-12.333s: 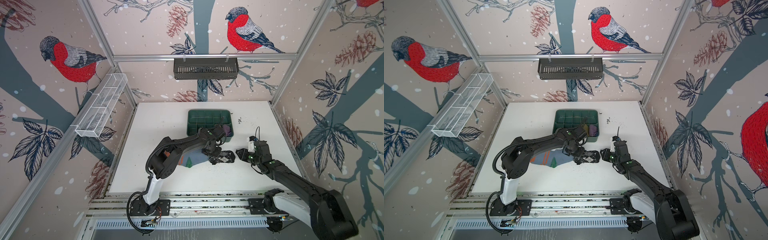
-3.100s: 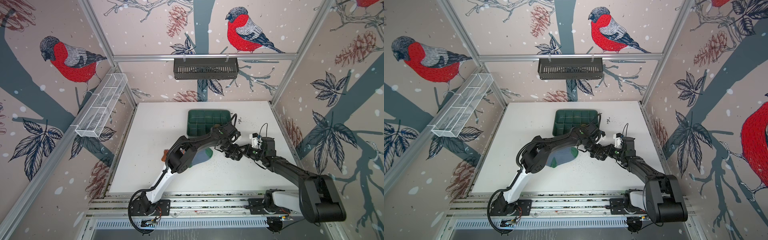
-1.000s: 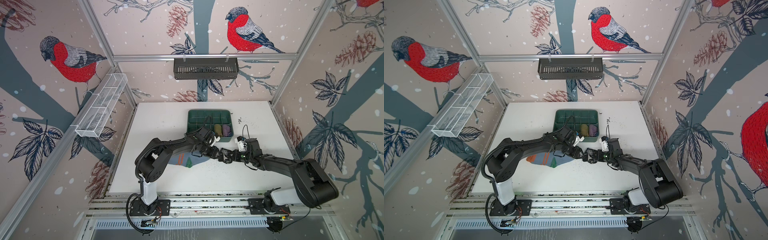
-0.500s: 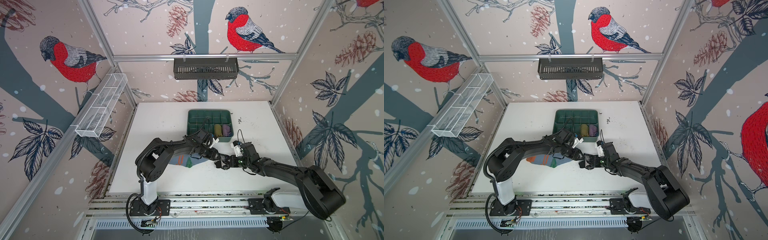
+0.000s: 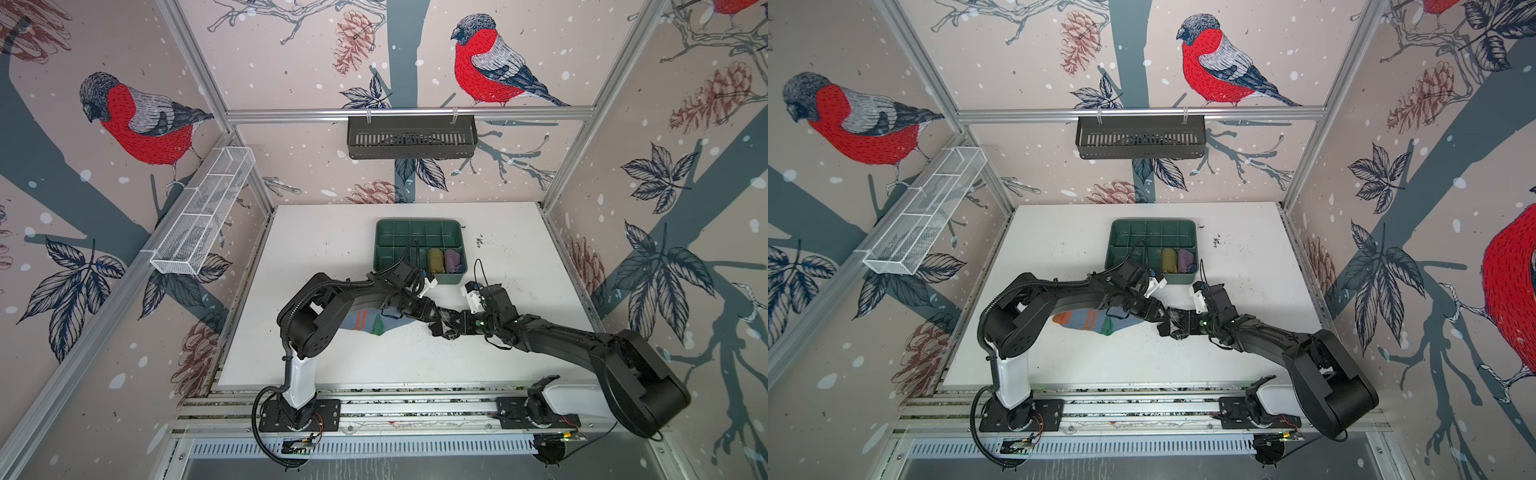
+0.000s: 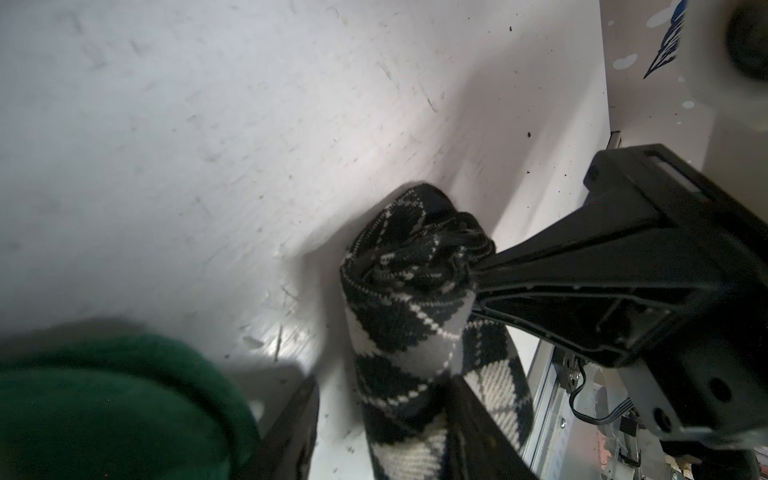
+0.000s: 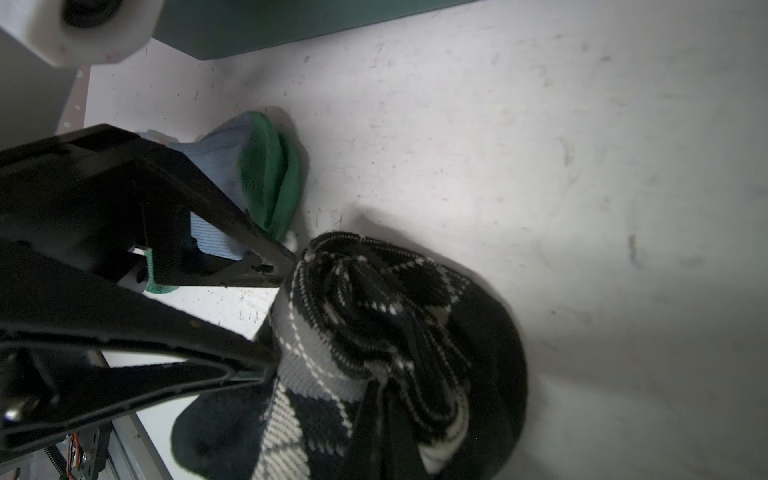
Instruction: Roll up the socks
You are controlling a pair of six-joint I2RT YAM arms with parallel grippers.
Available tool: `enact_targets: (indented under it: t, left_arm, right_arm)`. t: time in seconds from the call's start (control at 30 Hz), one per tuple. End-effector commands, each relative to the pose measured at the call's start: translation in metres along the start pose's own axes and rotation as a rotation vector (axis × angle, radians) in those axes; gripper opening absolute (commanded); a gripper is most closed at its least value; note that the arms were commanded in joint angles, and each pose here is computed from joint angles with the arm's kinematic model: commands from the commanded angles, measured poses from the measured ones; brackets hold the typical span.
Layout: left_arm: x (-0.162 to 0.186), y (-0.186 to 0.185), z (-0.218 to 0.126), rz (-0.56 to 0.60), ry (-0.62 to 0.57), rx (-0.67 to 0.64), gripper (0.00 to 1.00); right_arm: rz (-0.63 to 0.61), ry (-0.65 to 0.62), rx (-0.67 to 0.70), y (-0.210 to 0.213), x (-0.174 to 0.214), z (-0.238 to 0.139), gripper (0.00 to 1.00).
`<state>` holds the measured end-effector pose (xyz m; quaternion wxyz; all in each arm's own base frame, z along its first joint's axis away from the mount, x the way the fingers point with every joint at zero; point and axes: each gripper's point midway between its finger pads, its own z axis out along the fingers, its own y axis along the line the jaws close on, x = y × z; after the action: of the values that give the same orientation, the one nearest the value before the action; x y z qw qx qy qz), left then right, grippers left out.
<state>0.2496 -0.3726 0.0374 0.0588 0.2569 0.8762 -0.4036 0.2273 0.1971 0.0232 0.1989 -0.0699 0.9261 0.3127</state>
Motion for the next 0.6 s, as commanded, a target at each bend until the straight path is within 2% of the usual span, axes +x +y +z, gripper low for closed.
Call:
enact_targets:
  t: [0.0, 0.57]
  left_arm:
    - [-0.003, -0.006, 0.003, 0.014, -0.009, 0.048, 0.5]
    - [0.02, -0.012, 0.024, -0.008, 0.051, 0.103, 0.51]
  right_arm:
    - [0.097, 0.191, 0.145, -0.033, 0.054, -0.004, 0.04]
    - [0.101, 0.193, 0.125, -0.031, 0.051, 0.004, 0.04]
